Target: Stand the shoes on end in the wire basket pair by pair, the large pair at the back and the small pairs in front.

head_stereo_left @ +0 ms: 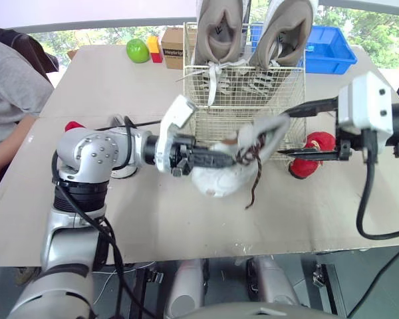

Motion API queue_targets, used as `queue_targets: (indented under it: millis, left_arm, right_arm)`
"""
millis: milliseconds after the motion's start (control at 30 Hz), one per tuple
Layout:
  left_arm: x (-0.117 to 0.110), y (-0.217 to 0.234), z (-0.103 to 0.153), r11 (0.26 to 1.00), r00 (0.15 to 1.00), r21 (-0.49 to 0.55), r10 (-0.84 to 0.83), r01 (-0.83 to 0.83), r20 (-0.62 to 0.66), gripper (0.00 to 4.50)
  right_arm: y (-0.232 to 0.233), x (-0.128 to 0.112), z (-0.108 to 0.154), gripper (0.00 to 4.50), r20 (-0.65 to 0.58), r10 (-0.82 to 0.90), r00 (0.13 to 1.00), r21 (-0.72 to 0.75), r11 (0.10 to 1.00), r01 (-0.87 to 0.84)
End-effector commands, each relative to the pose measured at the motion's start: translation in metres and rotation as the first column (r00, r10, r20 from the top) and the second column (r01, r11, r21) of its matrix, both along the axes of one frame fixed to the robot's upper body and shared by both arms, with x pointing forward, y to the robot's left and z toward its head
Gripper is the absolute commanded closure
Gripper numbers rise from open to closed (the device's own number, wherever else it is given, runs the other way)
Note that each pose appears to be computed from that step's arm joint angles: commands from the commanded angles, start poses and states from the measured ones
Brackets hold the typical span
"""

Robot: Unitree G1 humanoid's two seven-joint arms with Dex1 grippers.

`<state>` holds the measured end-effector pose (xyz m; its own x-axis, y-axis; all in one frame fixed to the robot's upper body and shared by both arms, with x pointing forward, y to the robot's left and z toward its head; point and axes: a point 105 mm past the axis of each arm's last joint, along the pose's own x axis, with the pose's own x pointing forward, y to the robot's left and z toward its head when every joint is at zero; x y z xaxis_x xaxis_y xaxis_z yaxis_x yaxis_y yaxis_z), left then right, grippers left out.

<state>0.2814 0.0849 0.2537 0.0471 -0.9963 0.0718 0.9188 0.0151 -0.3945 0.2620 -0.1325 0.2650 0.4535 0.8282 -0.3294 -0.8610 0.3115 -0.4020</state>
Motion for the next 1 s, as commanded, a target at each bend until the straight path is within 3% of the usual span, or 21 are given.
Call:
queue_targets:
  millis: [33,133,267,833,933,1000]
  left_arm:
    - [0.008,-0.001,0.039,0.967,0.963,-0.191,0.203,-0.169,0.175,3.94]
    - [0.007,-0.009,0.035,0.952,0.943,-0.214,0.264,-0.220,0.204,3.94]
    - [0.005,-0.013,0.028,0.941,0.931,-0.223,0.300,-0.254,0.207,3.94]
    - [0.019,-0.015,0.029,0.919,0.900,-0.236,0.370,-0.317,0.233,3.94]
    - [0.022,-0.013,0.028,0.920,0.896,-0.230,0.371,-0.319,0.243,3.94]
    - [0.022,-0.012,0.027,0.920,0.895,-0.230,0.371,-0.318,0.247,3.94]
  right_arm:
    - [0.008,0.000,0.013,0.85,-0.010,-0.124,0.992,0.252,0.960,0.123]
    - [0.028,0.008,0.032,0.85,-0.044,-0.149,0.988,0.465,0.872,0.152]
    - [0.045,0.009,0.043,0.85,-0.106,-0.131,0.986,0.600,0.782,0.169]
    - [0.064,0.009,0.045,0.85,-0.225,-0.061,0.973,0.630,0.752,0.193]
    - [0.060,0.013,0.045,1.51,-0.231,-0.089,0.969,0.637,0.738,0.220]
    - [0.059,0.012,0.047,2.55,-0.226,-0.088,0.970,0.641,0.736,0.216]
